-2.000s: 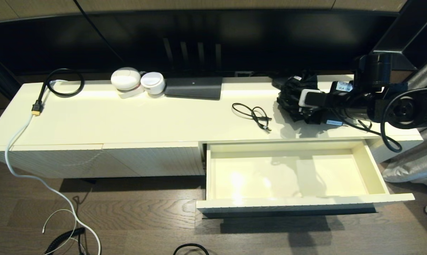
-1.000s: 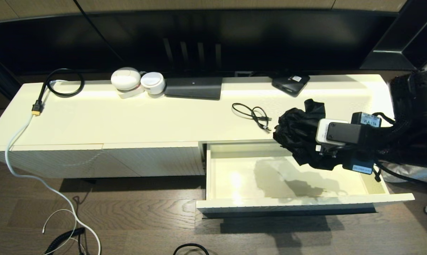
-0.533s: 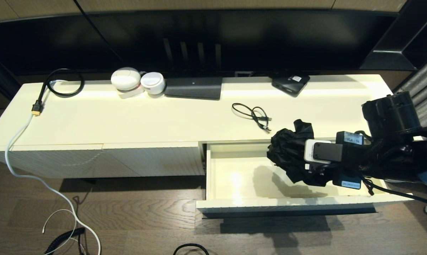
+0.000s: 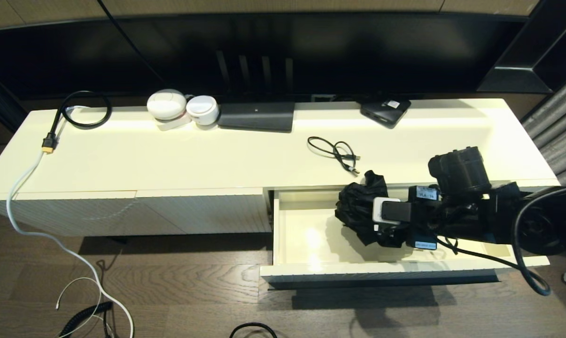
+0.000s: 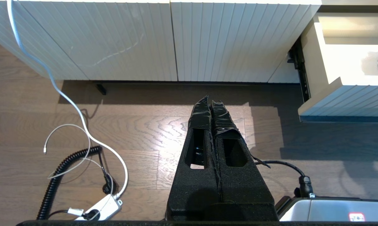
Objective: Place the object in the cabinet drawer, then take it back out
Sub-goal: Put the umbrella in the drawer
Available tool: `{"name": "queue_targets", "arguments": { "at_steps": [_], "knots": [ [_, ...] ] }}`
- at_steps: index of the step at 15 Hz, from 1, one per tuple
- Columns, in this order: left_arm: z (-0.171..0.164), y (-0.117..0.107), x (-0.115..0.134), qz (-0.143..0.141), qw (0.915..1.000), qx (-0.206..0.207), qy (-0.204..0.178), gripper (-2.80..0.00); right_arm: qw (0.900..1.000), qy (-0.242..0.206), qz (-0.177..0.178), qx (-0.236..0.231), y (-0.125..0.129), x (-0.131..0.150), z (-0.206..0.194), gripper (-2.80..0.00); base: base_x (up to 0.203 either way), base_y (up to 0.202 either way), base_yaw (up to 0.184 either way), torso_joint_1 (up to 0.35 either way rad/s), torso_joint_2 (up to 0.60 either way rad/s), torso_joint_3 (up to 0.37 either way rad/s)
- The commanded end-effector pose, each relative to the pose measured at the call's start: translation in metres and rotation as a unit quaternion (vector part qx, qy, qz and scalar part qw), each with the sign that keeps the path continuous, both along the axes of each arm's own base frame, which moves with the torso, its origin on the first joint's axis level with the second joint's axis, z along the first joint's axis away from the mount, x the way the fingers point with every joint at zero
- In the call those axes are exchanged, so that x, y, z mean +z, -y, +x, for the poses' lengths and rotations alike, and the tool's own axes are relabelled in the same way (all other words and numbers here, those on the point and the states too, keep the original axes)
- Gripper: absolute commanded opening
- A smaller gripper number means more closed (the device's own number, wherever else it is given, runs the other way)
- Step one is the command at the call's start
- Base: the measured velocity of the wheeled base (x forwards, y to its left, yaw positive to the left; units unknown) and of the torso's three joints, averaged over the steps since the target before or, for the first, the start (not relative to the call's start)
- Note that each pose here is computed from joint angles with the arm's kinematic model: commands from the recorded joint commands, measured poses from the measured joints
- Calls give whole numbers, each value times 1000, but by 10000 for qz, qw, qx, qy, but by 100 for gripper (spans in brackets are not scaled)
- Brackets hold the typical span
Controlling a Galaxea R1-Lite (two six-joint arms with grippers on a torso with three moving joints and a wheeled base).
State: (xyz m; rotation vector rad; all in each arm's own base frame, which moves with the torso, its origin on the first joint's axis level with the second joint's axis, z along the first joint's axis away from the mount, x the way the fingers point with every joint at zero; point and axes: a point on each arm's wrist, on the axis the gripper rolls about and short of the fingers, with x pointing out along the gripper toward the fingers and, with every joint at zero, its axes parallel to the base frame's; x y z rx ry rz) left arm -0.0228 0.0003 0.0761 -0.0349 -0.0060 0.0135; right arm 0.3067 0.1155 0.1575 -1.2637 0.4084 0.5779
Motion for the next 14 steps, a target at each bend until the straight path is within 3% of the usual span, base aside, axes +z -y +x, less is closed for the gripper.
{"name": "queue_targets", "arguments": {
  "at_steps": [1, 7, 8, 9, 14],
  "knots": [
    [0, 0, 0, -2, 10000, 4, 2, -280, 9996, -181, -189, 91, -6, -21, 14, -280, 0, 0, 0, 0, 0, 0],
    [0, 0, 0, -2, 10000, 9, 0, -280, 9997, -78, -208, 123, -11, -28, 29, -280, 0, 0, 0, 0, 0, 0],
    [0, 0, 0, -2, 10000, 9, 2, -280, 9997, -53, -199, 122, -11, -30, 31, -186, 0, 0, 0, 0, 0, 0],
    [0, 0, 0, -2, 10000, 8, 2, -280, 9998, 11, -167, 120, -12, -30, 34, 0, 0, 0, 0, 0, 0, 0],
    [0, 0, 0, -2, 10000, 9, 2, -280, 9998, 186, -95, 56, -10, -18, 29, 0, 0, 0, 0, 0, 0, 0]
  ]
}}
